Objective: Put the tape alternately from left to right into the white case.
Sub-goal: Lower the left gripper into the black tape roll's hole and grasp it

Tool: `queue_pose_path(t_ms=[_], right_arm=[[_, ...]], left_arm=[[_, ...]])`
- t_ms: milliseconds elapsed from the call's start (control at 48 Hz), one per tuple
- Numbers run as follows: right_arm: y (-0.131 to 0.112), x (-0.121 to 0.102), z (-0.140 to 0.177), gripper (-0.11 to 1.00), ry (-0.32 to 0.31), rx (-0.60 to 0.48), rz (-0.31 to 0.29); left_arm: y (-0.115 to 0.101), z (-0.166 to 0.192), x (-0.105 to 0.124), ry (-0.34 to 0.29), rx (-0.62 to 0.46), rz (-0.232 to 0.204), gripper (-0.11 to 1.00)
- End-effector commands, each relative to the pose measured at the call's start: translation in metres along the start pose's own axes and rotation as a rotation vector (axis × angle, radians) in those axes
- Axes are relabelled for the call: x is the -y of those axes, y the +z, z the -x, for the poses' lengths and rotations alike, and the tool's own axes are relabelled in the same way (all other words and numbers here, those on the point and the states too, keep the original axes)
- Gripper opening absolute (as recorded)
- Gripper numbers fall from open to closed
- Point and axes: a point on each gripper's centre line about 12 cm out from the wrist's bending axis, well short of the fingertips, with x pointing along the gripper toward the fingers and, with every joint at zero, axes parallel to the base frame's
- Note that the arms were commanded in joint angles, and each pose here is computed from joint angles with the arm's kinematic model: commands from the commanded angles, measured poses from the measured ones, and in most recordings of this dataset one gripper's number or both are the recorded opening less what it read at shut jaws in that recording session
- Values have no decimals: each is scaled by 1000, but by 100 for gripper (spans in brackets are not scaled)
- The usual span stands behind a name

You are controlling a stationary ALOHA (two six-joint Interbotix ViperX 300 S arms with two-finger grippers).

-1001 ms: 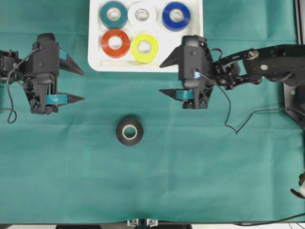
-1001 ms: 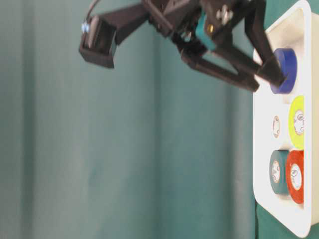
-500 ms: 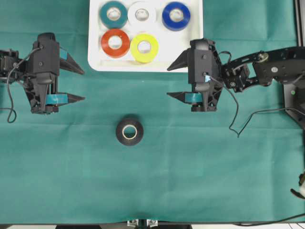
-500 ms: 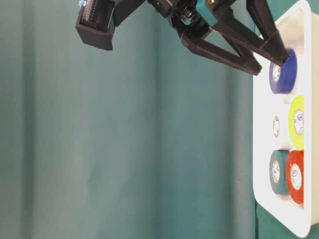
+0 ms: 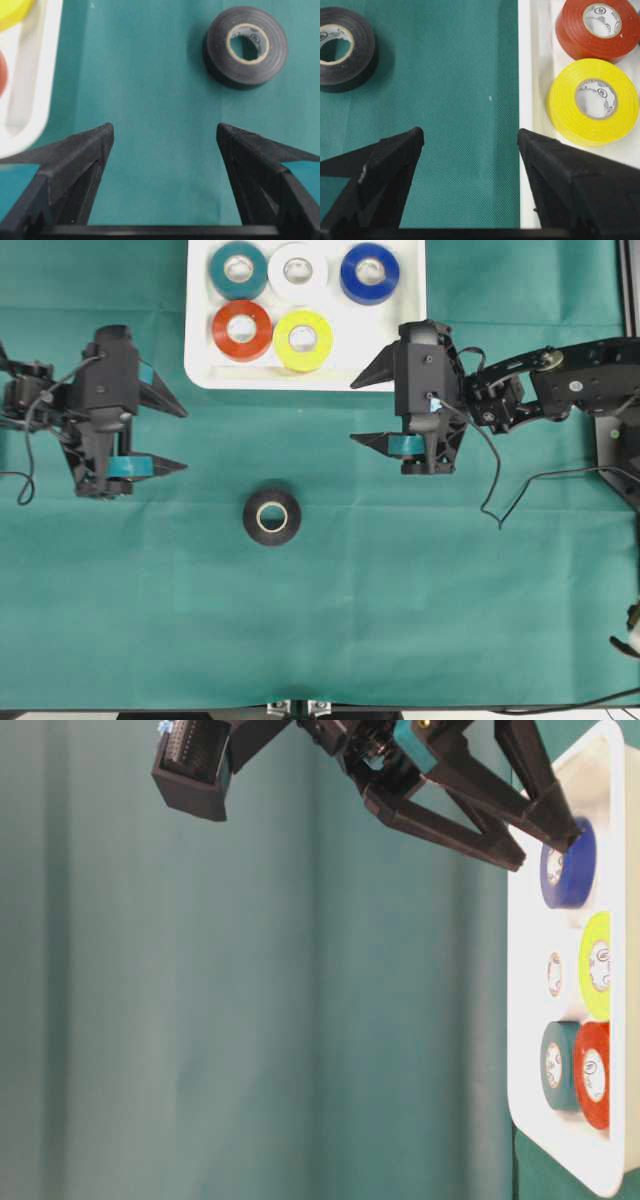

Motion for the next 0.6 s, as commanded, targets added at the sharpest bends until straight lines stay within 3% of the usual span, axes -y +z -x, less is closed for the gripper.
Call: queue_pose_path(t_ms=[0,125,438,584], right_arm=[[5,-2,2,82,8,19,-1],[4,-2,2,82,8,16,-3],[0,-1,2,82,6,6,-1],[-2,-1,2,82,6,1,-3]], left_arm=[[14,-7,6,-12,18,12,85],[24,-22,12,-20,3,38,86],[39,-61,29,-18,-127,195,85],[43,-73,40,-16,-185,210,85]])
